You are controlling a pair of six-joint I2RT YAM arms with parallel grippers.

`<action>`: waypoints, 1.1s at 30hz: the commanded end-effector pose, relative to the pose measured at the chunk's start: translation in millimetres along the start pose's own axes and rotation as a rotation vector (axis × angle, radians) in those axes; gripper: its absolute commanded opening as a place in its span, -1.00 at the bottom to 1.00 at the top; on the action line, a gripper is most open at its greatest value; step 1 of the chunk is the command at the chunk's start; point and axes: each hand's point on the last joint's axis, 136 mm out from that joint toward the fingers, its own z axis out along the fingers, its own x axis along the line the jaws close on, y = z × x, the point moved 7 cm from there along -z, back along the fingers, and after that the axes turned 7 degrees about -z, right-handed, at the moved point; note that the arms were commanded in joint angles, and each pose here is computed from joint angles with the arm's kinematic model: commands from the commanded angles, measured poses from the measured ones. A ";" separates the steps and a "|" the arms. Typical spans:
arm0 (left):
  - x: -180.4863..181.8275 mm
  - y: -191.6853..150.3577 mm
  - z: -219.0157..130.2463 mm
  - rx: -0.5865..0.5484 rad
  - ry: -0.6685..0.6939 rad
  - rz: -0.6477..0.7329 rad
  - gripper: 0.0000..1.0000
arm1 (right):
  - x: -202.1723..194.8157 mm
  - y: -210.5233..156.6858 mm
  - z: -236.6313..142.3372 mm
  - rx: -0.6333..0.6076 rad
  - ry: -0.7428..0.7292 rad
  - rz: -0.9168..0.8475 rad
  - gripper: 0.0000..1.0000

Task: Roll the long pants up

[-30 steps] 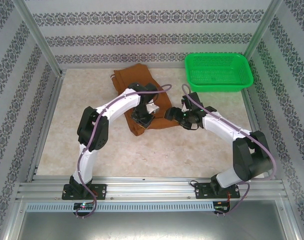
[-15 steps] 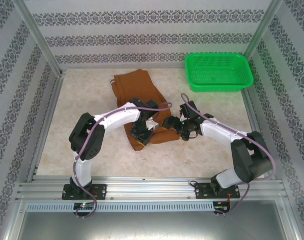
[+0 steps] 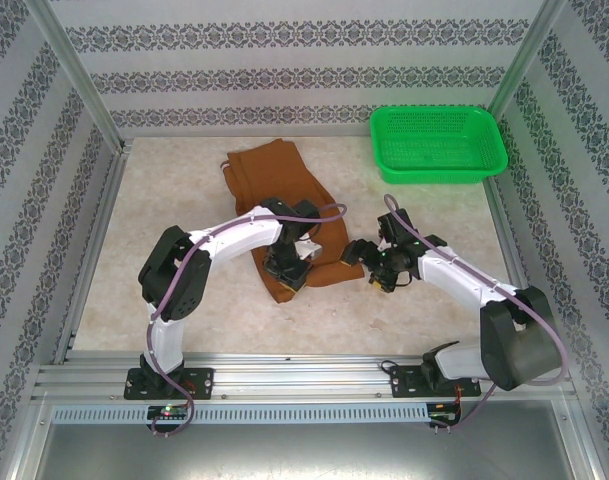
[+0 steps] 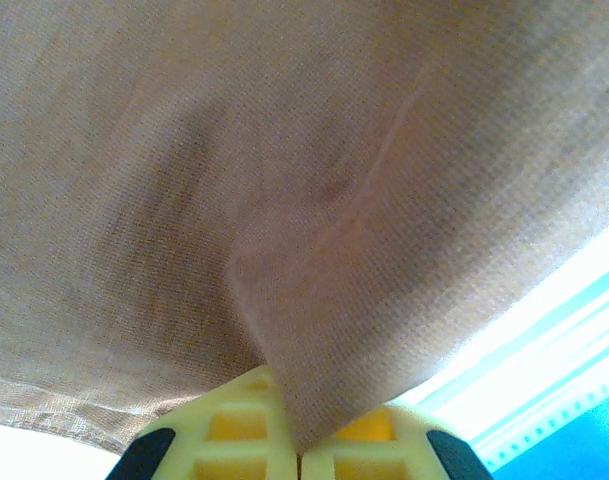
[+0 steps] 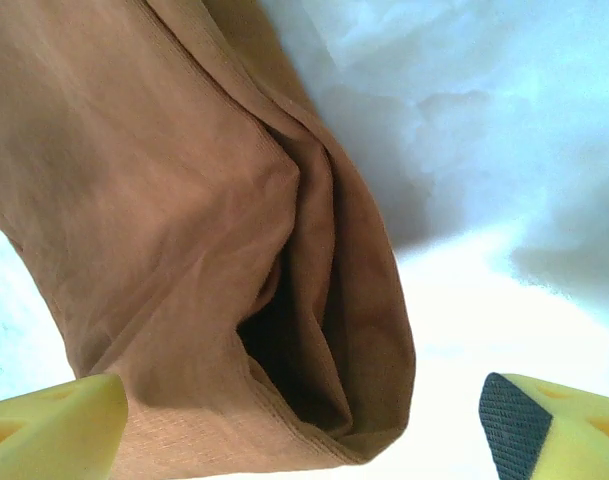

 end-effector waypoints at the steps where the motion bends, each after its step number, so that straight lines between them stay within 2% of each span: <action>1: -12.8 -2.2 -2.3 -0.013 -0.047 0.016 -1.00 | -6.4 -5.7 2.3 0.014 -0.004 0.017 0.86; 6: -16.5 -7.0 0.5 -0.011 -0.044 0.028 -1.00 | 3.0 -0.4 11.8 0.022 0.042 0.052 0.85; 9: -16.0 -9.5 1.0 -0.016 -0.049 0.030 -1.00 | 10.8 4.7 13.9 0.006 0.070 0.058 0.75; 10: -16.1 -9.7 1.6 -0.015 -0.050 0.035 -1.00 | 13.4 7.1 14.1 -0.002 0.076 0.059 0.53; 11: -16.1 -10.2 1.7 -0.013 -0.048 0.041 -1.00 | 16.6 9.3 14.7 -0.015 0.090 0.050 0.17; 12: -15.6 -10.6 1.2 -0.013 -0.043 0.045 -1.00 | 18.4 11.0 15.3 -0.018 0.097 0.044 -0.63; 13: -14.5 -10.4 -1.3 -0.023 -0.025 0.054 -1.00 | 16.9 12.4 14.1 -0.020 0.080 0.060 -1.00; 17: -12.0 -11.4 -13.7 -0.082 0.027 0.100 -1.00 | 16.6 13.6 7.2 -0.052 0.087 0.067 -1.00; 18: -10.5 -11.3 -16.2 -0.111 0.054 0.111 -0.94 | 16.7 13.8 5.7 -0.062 0.091 0.067 -1.00; 20: -11.1 -14.6 -20.3 -0.178 0.121 0.154 -0.55 | 15.4 12.6 5.4 -0.066 0.092 0.075 -1.00; 21: -13.9 -16.8 -22.3 -0.227 0.179 0.186 -0.47 | 15.0 12.6 5.7 -0.063 0.093 0.078 -1.00; 24: -30.4 -32.3 -23.3 -0.404 0.323 0.320 0.04 | 13.3 11.4 10.8 -0.052 0.107 0.100 -1.00; 27: -39.8 -41.1 -20.3 -0.469 0.345 0.360 0.26 | 14.3 10.6 14.0 -0.042 0.113 0.097 -1.00; 28: -41.7 -42.0 -18.7 -0.470 0.341 0.368 0.76 | 14.3 10.1 14.4 -0.042 0.111 0.095 -1.00; 29: -43.9 -42.7 -17.3 -0.478 0.353 0.381 0.86 | 14.6 9.9 14.6 -0.043 0.113 0.093 -1.00; 33: -40.0 -35.3 -7.6 -0.504 0.455 0.394 0.88 | 18.3 8.4 14.1 -0.039 0.128 0.083 -1.00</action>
